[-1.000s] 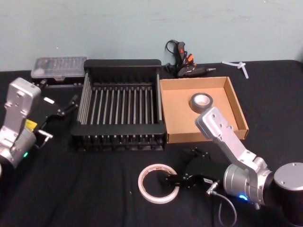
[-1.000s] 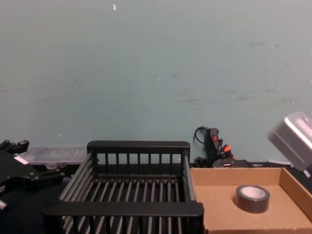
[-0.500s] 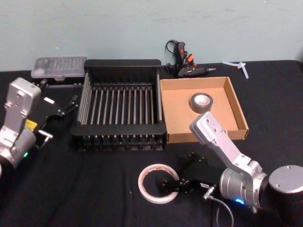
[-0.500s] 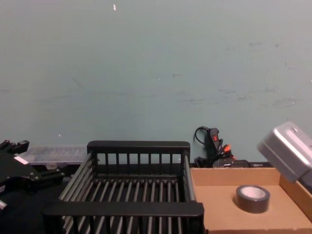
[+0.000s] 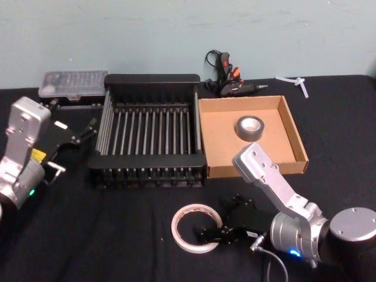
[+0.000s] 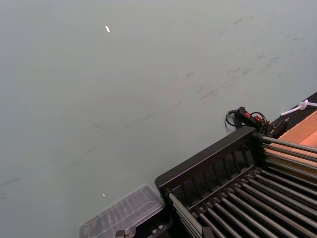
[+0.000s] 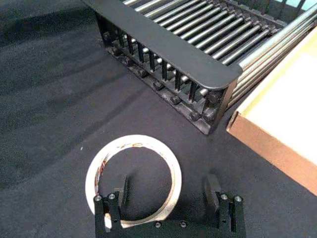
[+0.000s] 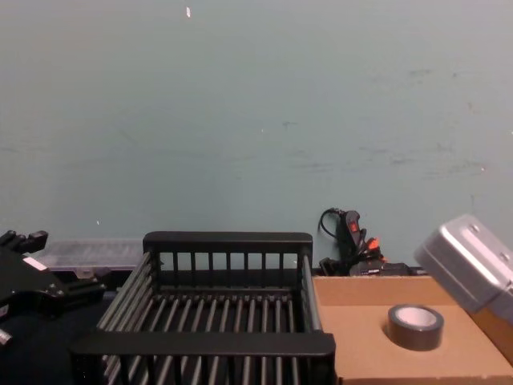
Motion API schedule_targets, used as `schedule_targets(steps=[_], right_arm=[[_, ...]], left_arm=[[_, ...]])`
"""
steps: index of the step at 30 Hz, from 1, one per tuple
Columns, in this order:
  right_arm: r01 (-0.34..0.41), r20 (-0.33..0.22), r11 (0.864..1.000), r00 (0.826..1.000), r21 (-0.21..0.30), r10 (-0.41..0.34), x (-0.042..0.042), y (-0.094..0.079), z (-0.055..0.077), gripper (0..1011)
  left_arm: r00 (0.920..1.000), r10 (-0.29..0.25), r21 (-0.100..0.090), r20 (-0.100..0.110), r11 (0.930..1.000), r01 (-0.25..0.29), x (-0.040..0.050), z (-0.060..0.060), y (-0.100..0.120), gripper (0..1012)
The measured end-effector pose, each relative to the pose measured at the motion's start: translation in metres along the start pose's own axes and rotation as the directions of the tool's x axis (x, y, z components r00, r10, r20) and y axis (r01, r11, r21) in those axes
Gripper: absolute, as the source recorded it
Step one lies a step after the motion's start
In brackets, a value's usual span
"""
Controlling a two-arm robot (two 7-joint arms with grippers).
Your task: Pick up the white tape and place it into the black box , Pick up the silver tape and place it into the brown box.
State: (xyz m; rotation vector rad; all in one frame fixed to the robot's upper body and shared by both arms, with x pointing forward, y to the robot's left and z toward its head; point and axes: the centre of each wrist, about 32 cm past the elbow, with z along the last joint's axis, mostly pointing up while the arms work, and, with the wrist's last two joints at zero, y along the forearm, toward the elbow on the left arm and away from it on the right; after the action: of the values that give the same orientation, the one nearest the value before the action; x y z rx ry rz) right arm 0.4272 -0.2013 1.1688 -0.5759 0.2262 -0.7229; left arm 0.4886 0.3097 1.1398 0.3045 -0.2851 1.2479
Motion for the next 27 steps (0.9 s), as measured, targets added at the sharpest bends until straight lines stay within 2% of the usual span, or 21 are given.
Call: schedule_targets(steps=[27], right_arm=[[-0.002,-0.005,1.0,1.0,-0.018,0.002,-0.0005,0.0029,-0.0026,1002]], left_arm=[[1.0,0.0,0.0,0.0,1.0,0.0,0.0,0.0,0.0,1001]])
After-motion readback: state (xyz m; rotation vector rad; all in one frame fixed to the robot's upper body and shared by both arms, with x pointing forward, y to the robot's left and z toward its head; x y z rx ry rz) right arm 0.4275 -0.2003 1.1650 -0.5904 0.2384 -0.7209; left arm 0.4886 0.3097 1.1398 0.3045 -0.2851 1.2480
